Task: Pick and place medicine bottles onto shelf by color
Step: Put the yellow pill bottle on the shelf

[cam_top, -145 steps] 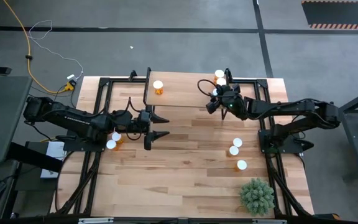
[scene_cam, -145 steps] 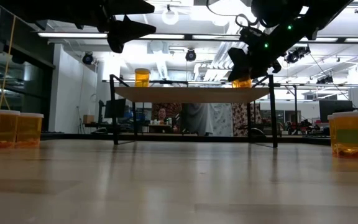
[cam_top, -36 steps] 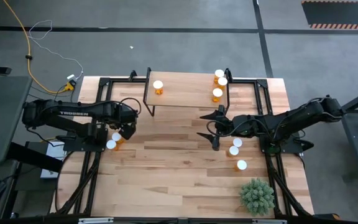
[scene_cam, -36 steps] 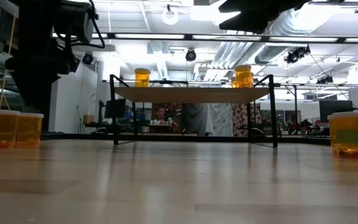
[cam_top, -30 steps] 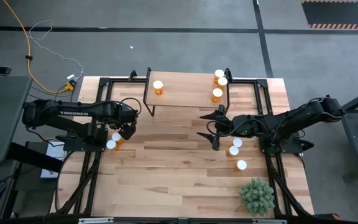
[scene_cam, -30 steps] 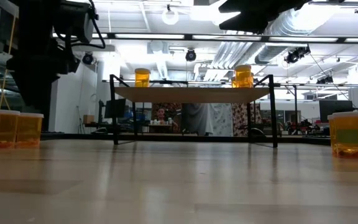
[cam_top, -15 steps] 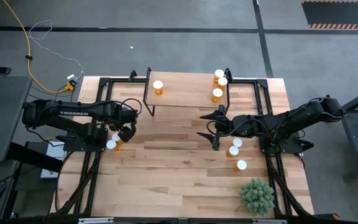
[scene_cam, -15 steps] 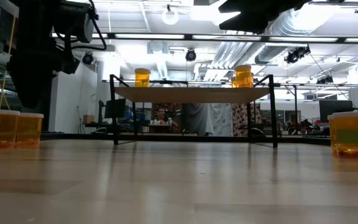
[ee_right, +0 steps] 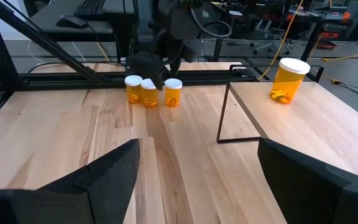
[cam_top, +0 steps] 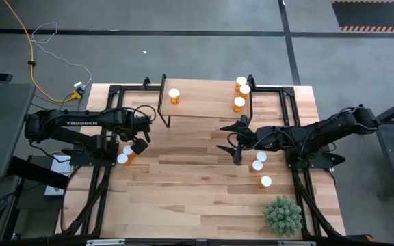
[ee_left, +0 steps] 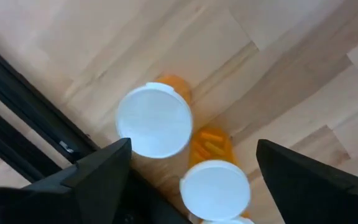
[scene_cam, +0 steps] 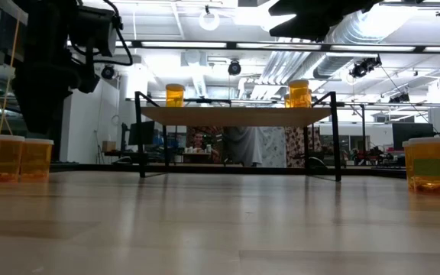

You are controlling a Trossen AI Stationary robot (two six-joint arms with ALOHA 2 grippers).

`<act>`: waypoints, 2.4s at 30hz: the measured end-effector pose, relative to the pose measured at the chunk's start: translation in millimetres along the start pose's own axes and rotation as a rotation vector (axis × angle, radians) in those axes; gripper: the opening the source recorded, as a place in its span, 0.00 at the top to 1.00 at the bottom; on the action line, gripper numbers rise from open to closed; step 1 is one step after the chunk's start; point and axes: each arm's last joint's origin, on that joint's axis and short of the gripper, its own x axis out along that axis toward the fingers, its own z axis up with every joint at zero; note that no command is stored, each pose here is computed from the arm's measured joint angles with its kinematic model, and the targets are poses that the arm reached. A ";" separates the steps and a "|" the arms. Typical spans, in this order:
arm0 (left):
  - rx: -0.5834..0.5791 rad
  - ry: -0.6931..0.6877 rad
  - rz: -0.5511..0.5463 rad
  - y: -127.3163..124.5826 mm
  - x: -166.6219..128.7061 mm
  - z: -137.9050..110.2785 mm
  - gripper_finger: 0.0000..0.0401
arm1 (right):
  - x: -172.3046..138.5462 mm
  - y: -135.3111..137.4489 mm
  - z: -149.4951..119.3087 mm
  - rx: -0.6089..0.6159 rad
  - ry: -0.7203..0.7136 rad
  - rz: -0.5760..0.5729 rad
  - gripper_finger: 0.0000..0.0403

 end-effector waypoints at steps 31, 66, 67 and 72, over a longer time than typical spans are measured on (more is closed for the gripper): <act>-0.159 0.064 -0.059 23.2 26.6 25.4 0.17 | 0.0 0.0 0.0 -0.001 0.001 0.002 0.21; -0.142 0.114 0.043 24.5 32.5 21.6 0.36 | 0.0 -0.1 0.0 -0.004 0.000 -0.001 0.21; -0.142 0.114 0.040 24.4 32.5 21.7 0.37 | 0.0 -0.1 0.0 -0.004 0.000 -0.001 0.21; -0.143 0.115 0.036 24.3 32.6 21.7 0.43 | -0.1 -0.1 0.0 -0.004 0.000 -0.001 0.21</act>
